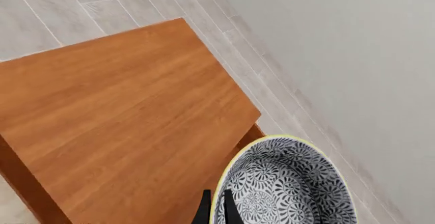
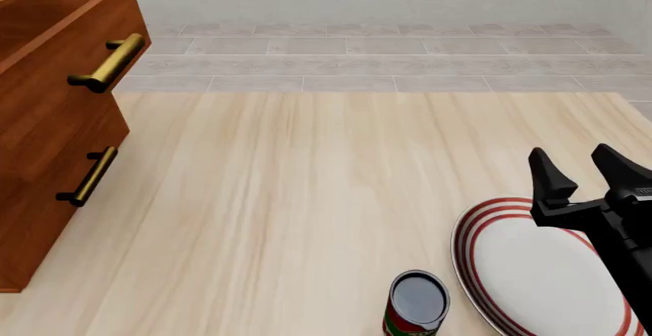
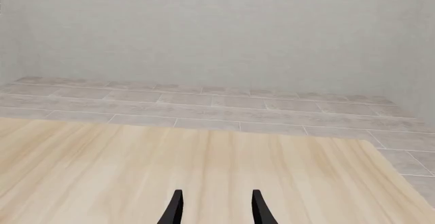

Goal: Put the bowl on top of the cabinet.

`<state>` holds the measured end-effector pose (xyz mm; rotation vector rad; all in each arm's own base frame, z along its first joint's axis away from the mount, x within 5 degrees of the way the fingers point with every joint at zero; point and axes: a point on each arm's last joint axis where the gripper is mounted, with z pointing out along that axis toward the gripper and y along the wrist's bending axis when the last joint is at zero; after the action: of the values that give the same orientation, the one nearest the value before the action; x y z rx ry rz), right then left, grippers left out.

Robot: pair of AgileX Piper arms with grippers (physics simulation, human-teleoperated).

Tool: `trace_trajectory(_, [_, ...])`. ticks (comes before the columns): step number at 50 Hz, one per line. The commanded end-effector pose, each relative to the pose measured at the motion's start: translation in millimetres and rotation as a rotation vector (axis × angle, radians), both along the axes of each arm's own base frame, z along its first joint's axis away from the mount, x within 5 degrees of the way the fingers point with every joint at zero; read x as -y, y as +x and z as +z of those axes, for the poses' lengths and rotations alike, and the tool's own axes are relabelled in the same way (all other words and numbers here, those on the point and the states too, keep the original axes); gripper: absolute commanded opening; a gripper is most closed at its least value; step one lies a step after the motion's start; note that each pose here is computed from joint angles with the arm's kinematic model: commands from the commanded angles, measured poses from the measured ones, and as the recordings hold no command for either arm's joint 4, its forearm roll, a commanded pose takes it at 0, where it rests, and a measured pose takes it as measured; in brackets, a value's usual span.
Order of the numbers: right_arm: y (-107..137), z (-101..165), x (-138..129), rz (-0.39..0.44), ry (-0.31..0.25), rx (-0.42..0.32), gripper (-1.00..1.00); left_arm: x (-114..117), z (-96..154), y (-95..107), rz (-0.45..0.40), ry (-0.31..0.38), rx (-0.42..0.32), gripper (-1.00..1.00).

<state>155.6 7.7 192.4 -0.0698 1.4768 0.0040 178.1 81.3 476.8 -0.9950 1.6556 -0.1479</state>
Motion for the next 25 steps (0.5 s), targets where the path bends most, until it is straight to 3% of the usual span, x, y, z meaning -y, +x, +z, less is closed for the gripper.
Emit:
trace_trajectory(1, [0.0, -0.1, -0.1, 0.001, -0.001, -0.001, 1.0, -5.8, 2.0, -4.7, 0.044, -0.018, 0.02, -1.0])
trace_trajectory(14, [0.0, -0.1, -0.6, 0.004, -0.005, 0.0, 1.0, -13.7, 4.7, -10.7, 0.098, -0.024, 0.024, -1.0])
trace_trajectory(25, [0.1, -0.4, -0.7, 0.004, -0.005, -0.002, 1.0, -23.4, 18.5, -17.0, 0.139, 0.027, 0.011, -1.0])
